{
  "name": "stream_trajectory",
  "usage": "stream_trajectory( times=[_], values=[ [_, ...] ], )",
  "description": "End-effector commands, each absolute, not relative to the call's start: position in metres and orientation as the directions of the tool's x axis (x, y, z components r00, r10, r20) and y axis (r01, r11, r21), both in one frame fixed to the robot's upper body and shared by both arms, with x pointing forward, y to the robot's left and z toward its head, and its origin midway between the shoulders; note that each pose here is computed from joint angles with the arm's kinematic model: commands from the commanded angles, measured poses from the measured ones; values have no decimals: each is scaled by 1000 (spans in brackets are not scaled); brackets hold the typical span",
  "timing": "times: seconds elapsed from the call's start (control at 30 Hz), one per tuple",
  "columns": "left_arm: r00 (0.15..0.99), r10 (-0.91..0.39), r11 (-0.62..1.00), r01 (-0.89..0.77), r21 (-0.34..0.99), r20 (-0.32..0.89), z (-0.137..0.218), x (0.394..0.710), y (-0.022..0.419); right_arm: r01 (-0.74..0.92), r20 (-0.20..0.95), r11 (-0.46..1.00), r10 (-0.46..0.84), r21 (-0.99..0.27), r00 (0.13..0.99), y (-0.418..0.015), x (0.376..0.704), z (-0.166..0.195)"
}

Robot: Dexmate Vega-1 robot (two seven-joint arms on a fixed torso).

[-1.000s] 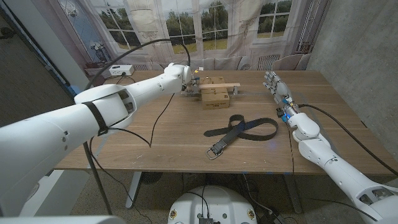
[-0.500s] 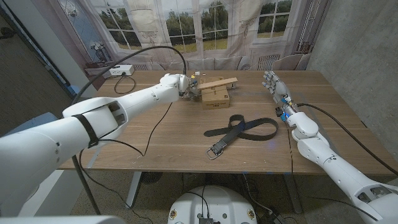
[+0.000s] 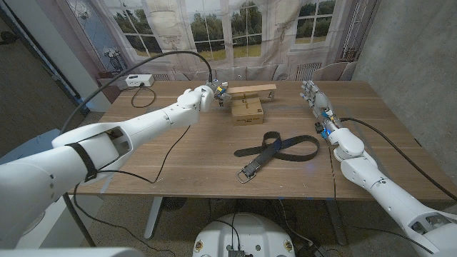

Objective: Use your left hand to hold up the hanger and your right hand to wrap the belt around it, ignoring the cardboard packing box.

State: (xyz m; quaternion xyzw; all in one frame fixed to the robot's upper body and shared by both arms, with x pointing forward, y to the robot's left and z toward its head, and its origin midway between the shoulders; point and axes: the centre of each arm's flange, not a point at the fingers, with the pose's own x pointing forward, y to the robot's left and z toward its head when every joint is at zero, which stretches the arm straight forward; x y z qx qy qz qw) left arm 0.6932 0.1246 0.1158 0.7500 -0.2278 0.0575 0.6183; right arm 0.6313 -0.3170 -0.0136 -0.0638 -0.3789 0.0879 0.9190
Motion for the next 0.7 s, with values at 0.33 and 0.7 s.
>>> stream_trajectory(
  times=[0.33,0.7],
  values=[
    [699,-421,-143,-680,719,577,124,639,141,-23,645,960,205,-279,737,-301,596,-21],
    [602,-437,-124,-777,618,669,125,614,166,65,605,905,226,-420,764,-274,560,-30]
  ],
)
